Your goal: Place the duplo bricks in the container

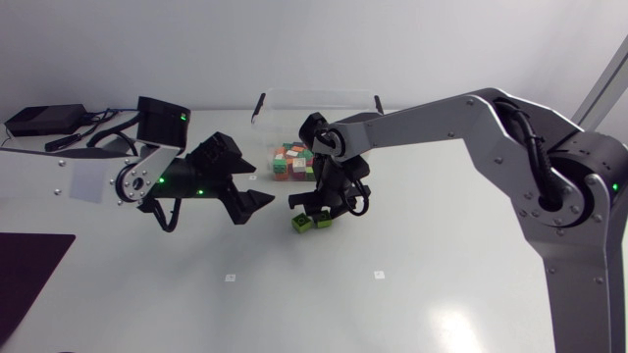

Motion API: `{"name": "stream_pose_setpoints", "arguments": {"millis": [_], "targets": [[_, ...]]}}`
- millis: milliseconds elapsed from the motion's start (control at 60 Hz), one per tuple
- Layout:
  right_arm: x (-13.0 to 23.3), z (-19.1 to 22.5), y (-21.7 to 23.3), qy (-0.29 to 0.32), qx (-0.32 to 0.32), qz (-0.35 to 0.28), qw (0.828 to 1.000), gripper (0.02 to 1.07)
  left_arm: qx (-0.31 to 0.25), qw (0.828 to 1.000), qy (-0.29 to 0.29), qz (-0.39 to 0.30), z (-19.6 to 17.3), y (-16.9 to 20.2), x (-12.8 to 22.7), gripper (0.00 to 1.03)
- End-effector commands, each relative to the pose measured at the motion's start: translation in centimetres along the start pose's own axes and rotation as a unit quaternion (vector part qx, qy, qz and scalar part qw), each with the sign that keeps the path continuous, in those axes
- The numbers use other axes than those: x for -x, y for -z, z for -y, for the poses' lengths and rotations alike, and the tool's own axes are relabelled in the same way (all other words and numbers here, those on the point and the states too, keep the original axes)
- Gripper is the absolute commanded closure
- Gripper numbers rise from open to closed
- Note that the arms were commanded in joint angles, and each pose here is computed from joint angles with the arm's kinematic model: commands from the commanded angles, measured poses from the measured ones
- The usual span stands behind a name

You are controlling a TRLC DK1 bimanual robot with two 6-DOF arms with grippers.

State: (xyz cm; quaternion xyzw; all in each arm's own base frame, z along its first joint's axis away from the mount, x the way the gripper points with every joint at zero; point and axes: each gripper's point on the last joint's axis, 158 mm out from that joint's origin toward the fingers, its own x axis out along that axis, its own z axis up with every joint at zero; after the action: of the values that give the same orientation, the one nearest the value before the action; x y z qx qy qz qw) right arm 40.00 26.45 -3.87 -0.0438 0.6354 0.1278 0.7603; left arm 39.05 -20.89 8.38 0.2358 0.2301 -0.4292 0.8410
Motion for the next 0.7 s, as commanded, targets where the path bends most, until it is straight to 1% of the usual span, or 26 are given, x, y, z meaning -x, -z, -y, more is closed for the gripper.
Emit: {"name": "stream_pose_setpoints", "arguments": {"millis": [0,167,283,683], "targets": [[-0.4,0.9,0.7,0.007,-0.017,-0.011,1.0,0.75,-0.006,0.999,0.033,-0.015,2.2,1.5,-1.6,0.07],[1.0,1.9,0.5,0.005,-0.024,0.003,1.0,0.76,-0.015,0.997,0.064,-0.03,3.9,2.3,-3.1,0.07],[2.1,3.2,0.1,0.004,-0.037,0.016,0.999,0.76,-0.012,0.996,0.077,-0.037,4.3,2.7,-4.2,0.07],[8.6,6.7,-2.6,-0.004,-0.07,0.085,0.994,0.76,-0.02,0.991,0.122,-0.06,6.6,2.9,-8.5,0.07]]}}
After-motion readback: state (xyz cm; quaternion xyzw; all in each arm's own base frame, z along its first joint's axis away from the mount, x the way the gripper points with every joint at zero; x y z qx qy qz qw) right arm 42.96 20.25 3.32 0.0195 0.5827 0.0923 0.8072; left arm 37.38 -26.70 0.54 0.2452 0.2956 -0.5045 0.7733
